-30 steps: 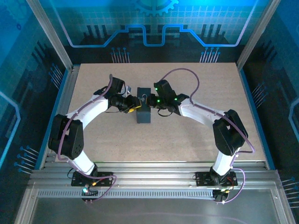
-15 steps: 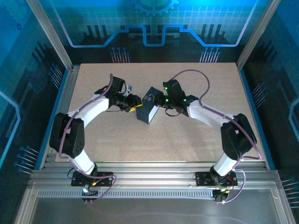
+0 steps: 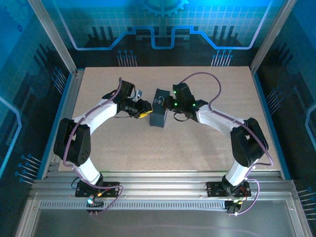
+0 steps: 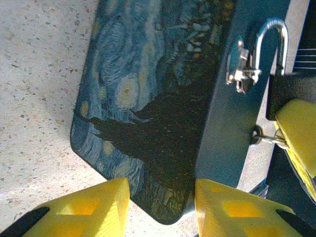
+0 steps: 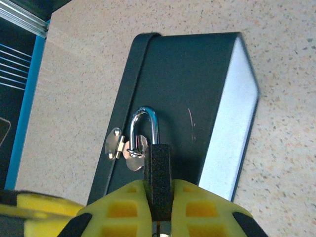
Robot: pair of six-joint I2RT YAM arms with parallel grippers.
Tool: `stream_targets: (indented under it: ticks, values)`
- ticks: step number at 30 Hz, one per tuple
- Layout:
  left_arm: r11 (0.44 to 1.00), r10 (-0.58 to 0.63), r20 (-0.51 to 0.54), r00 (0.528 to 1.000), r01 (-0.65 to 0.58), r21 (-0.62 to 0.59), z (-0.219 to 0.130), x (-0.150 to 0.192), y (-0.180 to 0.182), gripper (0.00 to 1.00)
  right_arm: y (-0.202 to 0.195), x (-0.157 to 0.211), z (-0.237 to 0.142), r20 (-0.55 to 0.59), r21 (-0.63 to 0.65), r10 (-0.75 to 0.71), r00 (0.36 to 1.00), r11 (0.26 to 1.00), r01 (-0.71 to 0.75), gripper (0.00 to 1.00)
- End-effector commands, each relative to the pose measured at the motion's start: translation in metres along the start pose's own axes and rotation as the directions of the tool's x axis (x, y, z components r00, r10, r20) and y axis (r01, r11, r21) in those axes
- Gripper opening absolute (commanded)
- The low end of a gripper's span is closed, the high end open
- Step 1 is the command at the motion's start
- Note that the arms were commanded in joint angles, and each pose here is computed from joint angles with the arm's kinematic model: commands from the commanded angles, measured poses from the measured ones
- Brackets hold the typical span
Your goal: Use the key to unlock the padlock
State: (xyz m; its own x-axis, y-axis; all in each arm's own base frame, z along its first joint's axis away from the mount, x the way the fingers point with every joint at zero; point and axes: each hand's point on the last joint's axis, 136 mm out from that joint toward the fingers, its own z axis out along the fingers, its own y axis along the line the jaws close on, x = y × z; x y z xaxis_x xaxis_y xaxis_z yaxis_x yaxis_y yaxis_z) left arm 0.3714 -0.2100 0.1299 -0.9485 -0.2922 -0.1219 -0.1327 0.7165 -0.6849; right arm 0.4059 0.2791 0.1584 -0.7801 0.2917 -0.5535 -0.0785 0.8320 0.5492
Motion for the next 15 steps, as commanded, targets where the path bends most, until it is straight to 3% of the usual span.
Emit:
stream_targets:
  ticks: [1, 15]
  values:
    - [0.991, -0.064, -0.11, 0.992, 0.051, -0.124, 0.016, 0.029, 0.033, 0.39, 0.017, -0.023, 0.001, 0.094, 0.022, -0.014, 0.995, 1.0, 0.012, 0.0]
    - [0.99, -0.067, -0.089, 0.994, 0.056, -0.129, 0.009, 0.024, 0.03, 0.42, 0.002, -0.044, -0.006, 0.16, 0.07, 0.03, 0.987, 0.997, -0.041, 0.0]
